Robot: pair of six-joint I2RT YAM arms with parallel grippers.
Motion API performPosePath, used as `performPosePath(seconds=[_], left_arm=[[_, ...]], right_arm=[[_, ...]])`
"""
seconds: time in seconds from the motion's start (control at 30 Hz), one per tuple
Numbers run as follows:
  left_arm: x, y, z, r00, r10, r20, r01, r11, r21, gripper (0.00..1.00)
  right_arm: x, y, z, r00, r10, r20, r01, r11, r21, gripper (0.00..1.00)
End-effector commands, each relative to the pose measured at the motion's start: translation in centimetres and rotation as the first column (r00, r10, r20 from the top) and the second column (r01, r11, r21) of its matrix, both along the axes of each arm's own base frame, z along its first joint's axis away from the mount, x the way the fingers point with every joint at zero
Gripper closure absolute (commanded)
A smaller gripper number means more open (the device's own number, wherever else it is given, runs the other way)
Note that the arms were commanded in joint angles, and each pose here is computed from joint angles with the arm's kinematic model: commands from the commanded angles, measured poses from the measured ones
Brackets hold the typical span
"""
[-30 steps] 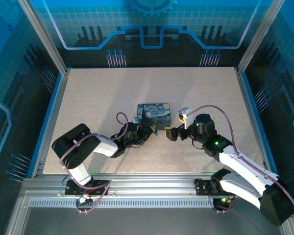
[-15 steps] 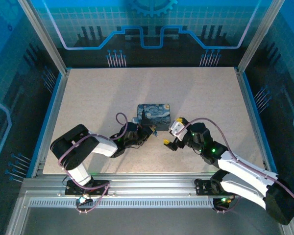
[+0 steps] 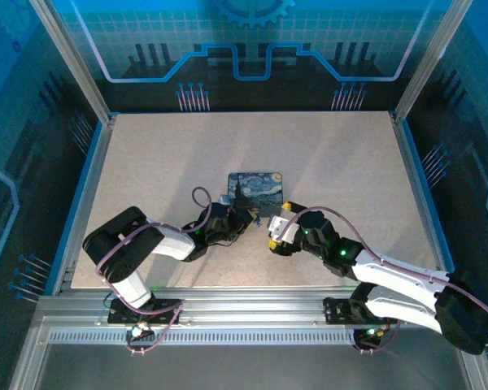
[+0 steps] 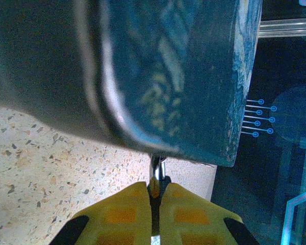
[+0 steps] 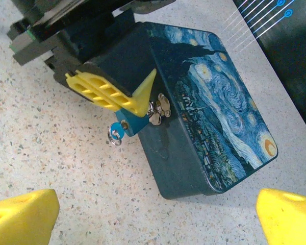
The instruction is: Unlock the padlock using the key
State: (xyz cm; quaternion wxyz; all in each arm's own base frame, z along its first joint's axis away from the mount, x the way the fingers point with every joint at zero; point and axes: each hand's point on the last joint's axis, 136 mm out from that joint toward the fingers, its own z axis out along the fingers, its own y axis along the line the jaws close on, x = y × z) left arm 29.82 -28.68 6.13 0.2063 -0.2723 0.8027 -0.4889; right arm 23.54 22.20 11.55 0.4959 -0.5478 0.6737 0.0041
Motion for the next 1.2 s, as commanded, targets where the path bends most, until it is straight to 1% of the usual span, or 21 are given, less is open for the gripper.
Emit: performPosePath(seconds=[0.0,0.17,0.37,0.5,0.63,0.67,0.77,0.9,0.97,1.1,1.17], left_arm=[[0.6,-0.9,1.9,0.999,-0.006,0.049,0.008,0.999,-0.038,0.98],[0.5,-0.9,1.9,0.999,-0.003,0.047,0.005,0.999,-0.041,0.99],[0.6,-0.9,1.9,0.999,0.002,0.045,0.000,0.999,-0.048,0.99],[0.7,-1.0,2.0,0.999,0.006,0.039,-0.004,0.998,-0.066,0.98],[0.8,-1.1,1.9,0.999,0.011,0.035,-0.008,0.997,-0.072,0.99],[0.8,-1.0,1.8,0.999,0.013,0.033,-0.011,0.997,-0.072,0.99],[0.8,-1.2,1.9,0.999,0.013,0.031,-0.010,0.997,-0.078,0.99],[0.9,-1.2,2.0,1.000,0.013,0.026,-0.011,0.997,-0.082,0.99],[0.9,-1.2,2.1,1.000,0.018,0.023,-0.016,0.996,-0.087,0.99],[0.9,-1.2,2.1,1.000,0.021,0.021,-0.019,0.996,-0.088,0.99],[1.0,-1.3,2.2,1.000,0.019,0.022,-0.017,0.996,-0.090,0.99]], right_arm=[[0.2,0.1,-0.1,0.998,0.005,0.061,-0.003,0.999,-0.033,0.00],[0.2,0.4,-1.6,0.998,0.021,0.052,-0.016,0.996,-0.086,0.01],[0.6,1.7,-1.7,0.992,0.046,0.115,-0.036,0.996,-0.086,0.03],[0.9,2.7,-1.9,0.989,0.063,0.134,-0.051,0.995,-0.089,0.10],[1.1,3.7,-2.3,0.986,0.083,0.144,-0.068,0.992,-0.109,0.13],[1.2,3.9,-2.3,0.986,0.084,0.145,-0.068,0.992,-0.110,0.16],[1.3,4.5,-2.4,0.983,0.101,0.154,-0.084,0.990,-0.113,0.16],[1.5,5.4,-3.1,0.983,0.129,0.133,-0.111,0.984,-0.137,0.31],[1.7,5.7,-3.1,0.982,0.130,0.138,-0.112,0.985,-0.133,0.34],[2.2,5.9,-3.2,0.982,0.120,0.148,-0.100,0.985,-0.138,0.48],[2.3,5.9,-3.1,0.982,0.114,0.148,-0.094,0.986,-0.137,0.51]])
